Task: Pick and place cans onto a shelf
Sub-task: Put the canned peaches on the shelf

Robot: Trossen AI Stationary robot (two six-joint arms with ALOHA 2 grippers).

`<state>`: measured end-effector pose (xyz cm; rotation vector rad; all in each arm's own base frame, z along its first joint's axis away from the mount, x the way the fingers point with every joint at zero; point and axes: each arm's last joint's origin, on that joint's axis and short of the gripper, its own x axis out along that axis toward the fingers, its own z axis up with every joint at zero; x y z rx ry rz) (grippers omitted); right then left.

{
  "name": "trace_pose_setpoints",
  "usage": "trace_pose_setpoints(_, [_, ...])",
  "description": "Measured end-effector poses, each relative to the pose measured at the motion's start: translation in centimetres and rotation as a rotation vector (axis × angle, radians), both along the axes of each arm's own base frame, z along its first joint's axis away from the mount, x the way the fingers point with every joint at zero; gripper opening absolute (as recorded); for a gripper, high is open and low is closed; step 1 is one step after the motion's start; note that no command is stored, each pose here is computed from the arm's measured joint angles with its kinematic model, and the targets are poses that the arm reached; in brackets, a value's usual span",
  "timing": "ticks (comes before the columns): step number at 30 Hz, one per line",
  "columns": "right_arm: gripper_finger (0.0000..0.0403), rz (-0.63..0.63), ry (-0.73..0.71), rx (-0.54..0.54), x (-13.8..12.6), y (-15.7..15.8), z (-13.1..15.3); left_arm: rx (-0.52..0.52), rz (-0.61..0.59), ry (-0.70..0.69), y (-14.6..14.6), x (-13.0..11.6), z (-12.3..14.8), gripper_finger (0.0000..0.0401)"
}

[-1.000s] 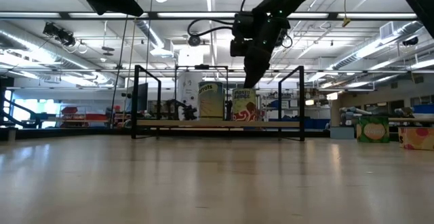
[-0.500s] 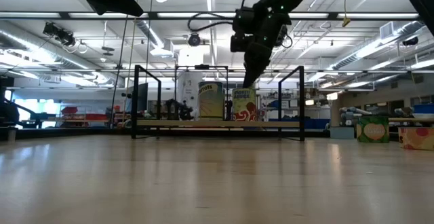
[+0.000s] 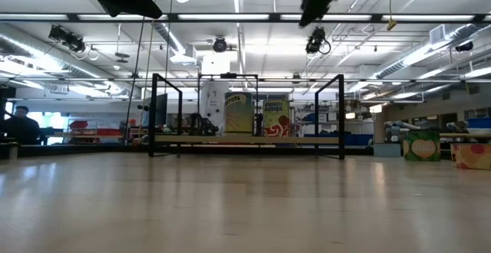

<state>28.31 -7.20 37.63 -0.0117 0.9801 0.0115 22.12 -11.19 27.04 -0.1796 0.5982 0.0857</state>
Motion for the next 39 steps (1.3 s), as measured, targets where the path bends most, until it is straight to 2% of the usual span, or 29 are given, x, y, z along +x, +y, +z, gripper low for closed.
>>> trace_pose_setpoints(5, [0.0105, -0.015, 0.067, 0.088, -3.3, 7.2, 1.8, 0.000, 0.000, 0.000, 0.0, 0.0, 0.0, 0.0341])
trace_pose_setpoints(9, [0.0105, -0.137, 0.172, 0.061, -6.7, 11.5, 1.7, 0.000, 0.000, 0.000, 0.0, 0.0, 0.0, 0.0341])
trace_pose_setpoints(12, [0.0108, -0.238, 0.221, 0.035, -8.9, 13.8, -0.1, 0.000, 0.000, 0.000, 0.0, 0.0, 0.0, 0.0341])
trace_pose_setpoints(17, [0.0140, -0.382, 0.313, 0.086, -11.6, 15.2, -5.6, 0.000, 0.000, 0.000, 0.0, 0.0, 0.0, 0.0341])
trace_pose_setpoints(20, [0.0180, -0.431, 0.351, 0.125, -12.5, 15.1, -9.2, 0.000, 0.000, 0.000, 0.0, 0.0, 0.0, 0.0341])
trace_pose_setpoints(23, [0.0230, -0.473, 0.349, 0.151, -13.0, 13.9, -11.4, 0.000, 0.000, 0.000, 0.0, 0.0, 0.0, 0.0341])
trace_pose_setpoints(29, [0.0340, -0.562, 0.336, 0.099, -14.0, 9.6, -12.9, 0.000, 0.000, 0.000, 0.0, 0.0, 0.0, 0.0341])
trace_pose_setpoints(32, [0.0381, -0.585, 0.356, 0.057, -14.5, 7.1, -13.3, 0.000, 0.000, 0.000, 0.0, 0.0, 0.0, 0.0341])
trace_pose_setpoints(34, [0.0395, -0.574, 0.373, 0.024, -14.6, 5.6, -13.4, 0.000, 0.000, 0.000, 0.0, 0.0, 0.0, 0.0341])
trace_pose_setpoints(37, [0.0392, -0.522, 0.409, -0.046, -15.0, 3.6, -13.7, 0.000, 0.000, 0.000, 0.0, 0.0, 0.0, 0.0341])
trace_pose_setpoints(39, [0.0387, -0.527, 0.407, -0.037, -15.2, 2.4, -13.9, 0.000, 0.000, 0.000, 0.0, 0.0, 0.0, 0.0341])
